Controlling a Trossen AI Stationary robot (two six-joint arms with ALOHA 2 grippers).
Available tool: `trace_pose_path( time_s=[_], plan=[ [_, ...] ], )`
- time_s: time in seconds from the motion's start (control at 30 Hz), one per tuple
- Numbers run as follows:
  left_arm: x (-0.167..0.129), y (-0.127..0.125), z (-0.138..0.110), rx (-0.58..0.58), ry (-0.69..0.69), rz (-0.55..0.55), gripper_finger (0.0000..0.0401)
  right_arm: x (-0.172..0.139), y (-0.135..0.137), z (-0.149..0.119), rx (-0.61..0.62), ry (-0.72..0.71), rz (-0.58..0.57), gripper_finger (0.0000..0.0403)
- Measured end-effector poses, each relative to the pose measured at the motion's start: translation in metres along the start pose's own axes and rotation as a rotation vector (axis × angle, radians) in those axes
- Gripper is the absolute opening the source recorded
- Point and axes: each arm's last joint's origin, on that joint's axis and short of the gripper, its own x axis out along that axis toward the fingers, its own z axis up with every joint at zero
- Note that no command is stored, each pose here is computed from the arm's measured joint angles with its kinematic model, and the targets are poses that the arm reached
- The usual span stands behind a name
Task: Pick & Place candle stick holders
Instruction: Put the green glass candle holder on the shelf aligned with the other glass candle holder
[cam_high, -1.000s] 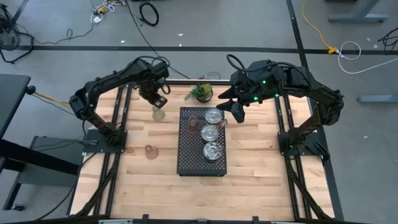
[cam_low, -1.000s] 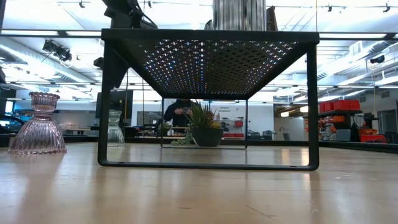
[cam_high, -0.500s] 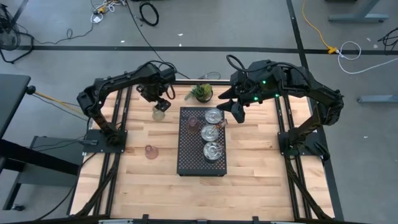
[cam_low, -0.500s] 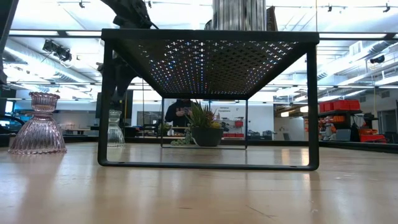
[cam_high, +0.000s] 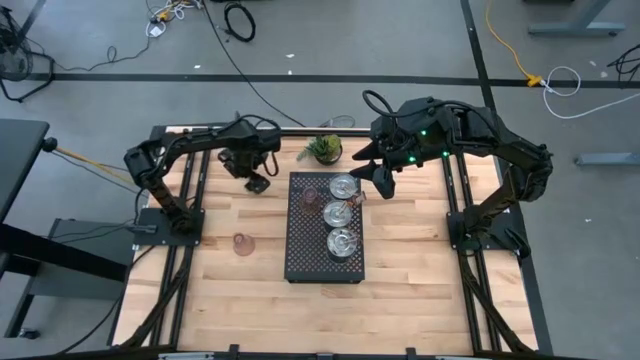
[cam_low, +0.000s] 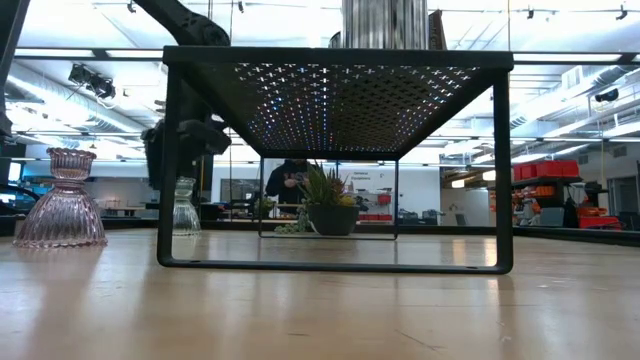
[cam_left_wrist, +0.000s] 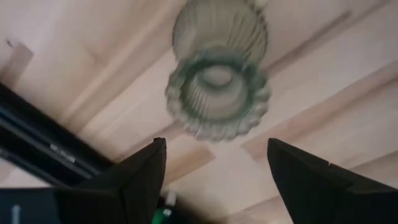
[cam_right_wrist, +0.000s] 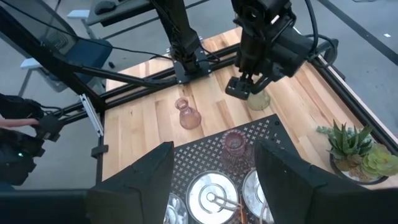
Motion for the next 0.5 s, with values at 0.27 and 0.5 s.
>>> trace_pose_path(
  time_s=[0.27, 0.5],
  plan=[
    [-0.003, -0.003, 0.008, -0.009, -0.1, -0.027, 0.0284, 0.0, 0.0, 0.001, 0.0, -0.011, 0.002, 0.0222],
    [-0.003, -0.003, 0.012, 0.005, -0.147, -0.011, 0.0284, 0.0, 0.0, 0.002, 0.004, -0.017, 0.003, 0.0222]
  ],
)
